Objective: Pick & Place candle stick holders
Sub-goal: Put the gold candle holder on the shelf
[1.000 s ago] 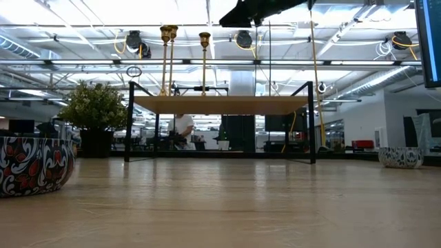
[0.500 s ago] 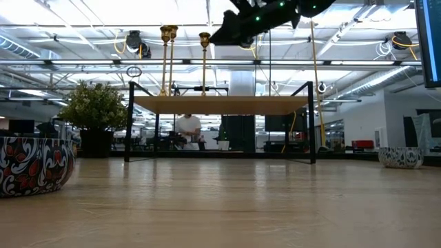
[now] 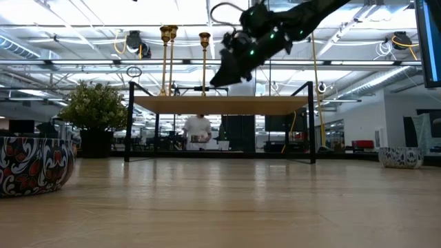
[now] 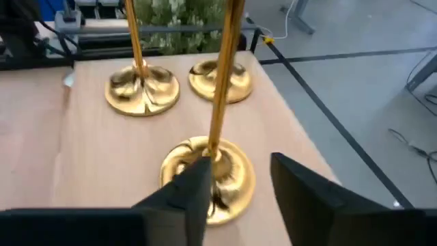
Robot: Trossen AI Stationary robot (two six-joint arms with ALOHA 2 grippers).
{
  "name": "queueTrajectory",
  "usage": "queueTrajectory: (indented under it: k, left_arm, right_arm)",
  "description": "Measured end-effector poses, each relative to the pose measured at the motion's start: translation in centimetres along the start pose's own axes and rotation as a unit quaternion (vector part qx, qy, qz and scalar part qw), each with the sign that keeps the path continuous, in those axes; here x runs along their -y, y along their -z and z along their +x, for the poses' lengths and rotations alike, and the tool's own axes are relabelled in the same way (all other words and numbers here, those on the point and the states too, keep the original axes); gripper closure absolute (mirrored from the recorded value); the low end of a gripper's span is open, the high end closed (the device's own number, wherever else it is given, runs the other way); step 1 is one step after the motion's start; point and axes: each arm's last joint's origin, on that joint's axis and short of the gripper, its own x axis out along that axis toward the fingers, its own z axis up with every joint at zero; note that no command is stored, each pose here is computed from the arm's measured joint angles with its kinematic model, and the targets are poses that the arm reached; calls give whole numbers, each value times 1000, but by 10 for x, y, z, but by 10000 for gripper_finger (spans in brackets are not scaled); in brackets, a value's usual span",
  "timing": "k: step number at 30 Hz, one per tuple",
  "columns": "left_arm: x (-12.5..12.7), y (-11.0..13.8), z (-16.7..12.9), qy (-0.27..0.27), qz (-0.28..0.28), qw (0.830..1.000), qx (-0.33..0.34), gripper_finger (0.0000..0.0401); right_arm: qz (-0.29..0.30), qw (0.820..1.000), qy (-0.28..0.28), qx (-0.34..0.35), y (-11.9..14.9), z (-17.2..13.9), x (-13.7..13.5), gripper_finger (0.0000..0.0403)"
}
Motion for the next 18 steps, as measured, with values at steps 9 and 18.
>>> queueTrajectory:
  k: [9, 18]
  left_arm:
    - [0, 1, 0, 3, 8, 1000, -7, 390]
    - [-1, 1, 1, -2, 18, 1000, -8, 395]
  right_arm:
    - [4, 1000, 1, -27, 13, 12, 3, 369]
    - [-13, 995, 31, -93, 23, 7, 5, 400]
